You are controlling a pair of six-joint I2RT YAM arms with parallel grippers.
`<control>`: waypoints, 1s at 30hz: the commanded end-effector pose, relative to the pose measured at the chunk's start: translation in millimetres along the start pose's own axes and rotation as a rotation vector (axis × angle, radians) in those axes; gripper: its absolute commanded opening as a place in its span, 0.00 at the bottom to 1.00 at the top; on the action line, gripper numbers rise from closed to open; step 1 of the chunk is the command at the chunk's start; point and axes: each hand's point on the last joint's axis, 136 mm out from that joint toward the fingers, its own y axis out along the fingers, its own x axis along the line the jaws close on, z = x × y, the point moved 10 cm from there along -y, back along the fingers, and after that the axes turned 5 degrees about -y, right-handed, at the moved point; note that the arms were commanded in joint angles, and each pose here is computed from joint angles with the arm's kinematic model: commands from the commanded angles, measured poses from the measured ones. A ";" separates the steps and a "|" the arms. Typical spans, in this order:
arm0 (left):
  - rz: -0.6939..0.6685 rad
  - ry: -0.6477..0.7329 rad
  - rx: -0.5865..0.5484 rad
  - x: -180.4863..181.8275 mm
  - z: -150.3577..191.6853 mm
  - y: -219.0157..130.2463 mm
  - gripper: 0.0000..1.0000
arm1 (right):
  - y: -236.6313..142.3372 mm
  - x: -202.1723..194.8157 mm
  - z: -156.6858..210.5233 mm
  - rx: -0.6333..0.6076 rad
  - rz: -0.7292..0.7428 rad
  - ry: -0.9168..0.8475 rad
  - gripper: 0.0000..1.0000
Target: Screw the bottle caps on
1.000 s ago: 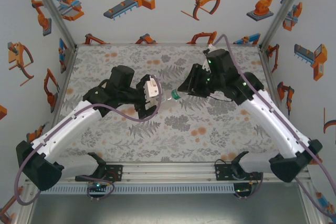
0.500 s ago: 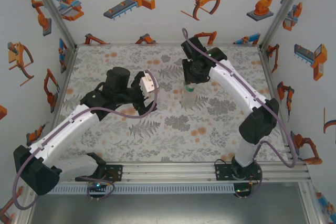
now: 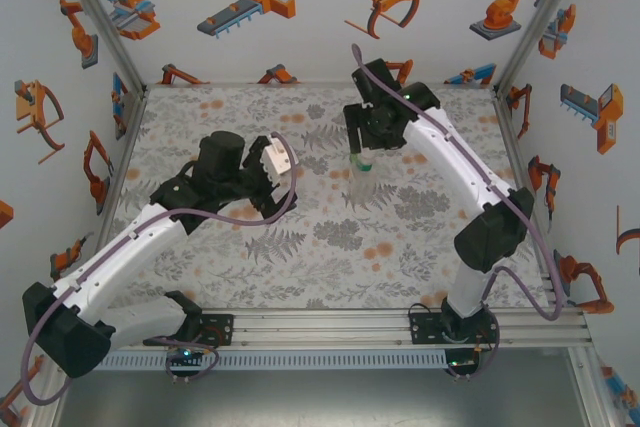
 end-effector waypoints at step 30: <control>-0.906 -0.609 -0.142 127.3 218.2 -5.8 0.97 | 103.5 -180.4 192.5 -0.573 0.311 0.224 0.99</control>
